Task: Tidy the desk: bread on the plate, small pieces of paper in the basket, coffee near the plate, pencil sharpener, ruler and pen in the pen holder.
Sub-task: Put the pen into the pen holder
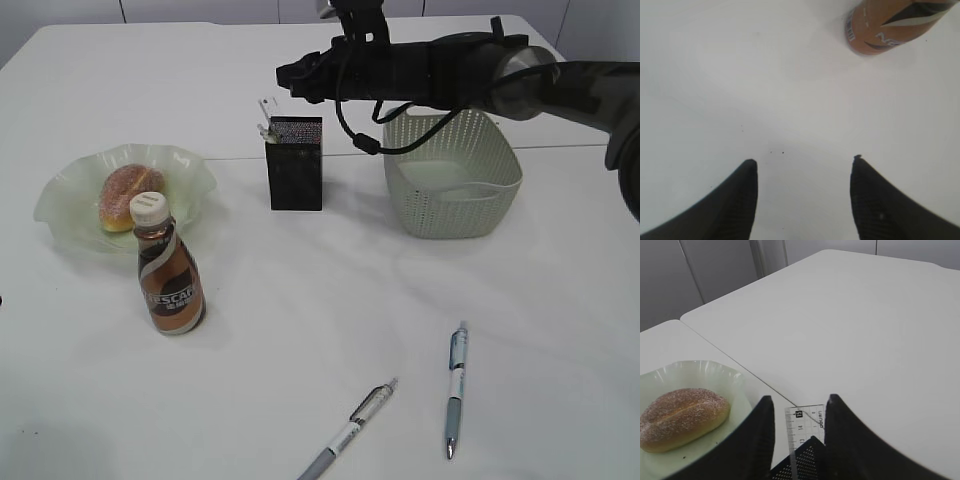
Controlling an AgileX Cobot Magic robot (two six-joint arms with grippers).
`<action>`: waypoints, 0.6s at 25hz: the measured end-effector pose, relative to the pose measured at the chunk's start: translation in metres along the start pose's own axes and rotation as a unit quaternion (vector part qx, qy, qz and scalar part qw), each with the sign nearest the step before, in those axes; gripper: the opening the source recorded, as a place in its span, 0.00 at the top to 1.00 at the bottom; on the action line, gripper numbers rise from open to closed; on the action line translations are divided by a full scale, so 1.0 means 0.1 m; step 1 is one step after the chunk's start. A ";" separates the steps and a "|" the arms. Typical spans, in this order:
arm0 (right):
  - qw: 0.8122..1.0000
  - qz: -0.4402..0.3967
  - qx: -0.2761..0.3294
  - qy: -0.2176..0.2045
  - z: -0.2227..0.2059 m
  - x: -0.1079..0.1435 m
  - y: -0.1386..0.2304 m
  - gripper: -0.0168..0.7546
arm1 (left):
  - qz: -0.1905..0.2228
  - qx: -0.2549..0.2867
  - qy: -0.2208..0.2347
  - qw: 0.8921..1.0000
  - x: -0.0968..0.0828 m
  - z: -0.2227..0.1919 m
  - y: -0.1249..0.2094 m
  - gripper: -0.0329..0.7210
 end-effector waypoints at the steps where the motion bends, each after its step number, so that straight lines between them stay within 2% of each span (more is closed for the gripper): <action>1: 1.000 -0.007 -0.001 -0.002 0.01 0.00 0.00 0.65 | 0.000 0.000 0.000 1.000 0.00 0.00 0.00 0.38; 5: 0.999 -0.039 0.016 -0.010 0.05 0.01 -0.02 0.64 | 0.000 0.001 0.000 1.000 0.00 0.00 0.00 0.38; 9: 0.994 -0.080 0.074 -0.007 0.22 0.02 -0.14 0.64 | 0.000 0.001 0.000 1.000 0.00 0.00 0.00 0.38; 11: 0.987 -0.111 0.112 -0.008 0.34 0.05 -0.21 0.64 | 0.000 0.001 0.000 1.000 0.00 0.00 0.00 0.38; 15: 0.970 -0.164 0.174 -0.045 0.63 0.26 -0.40 0.64 | 0.000 0.001 0.000 1.000 0.00 0.00 0.00 0.38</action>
Point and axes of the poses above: a point on each arm's last joint axis where the gripper is mounted, z pointing back along that axis away from the gripper, x along the wrist's bending axis when the last joint is at zero, y = z × x, the point moved 8 cm from there along -z, pointing out along that axis toward the gripper, and after that the axes turned 13 degrees about z, right-handed, at the moved point
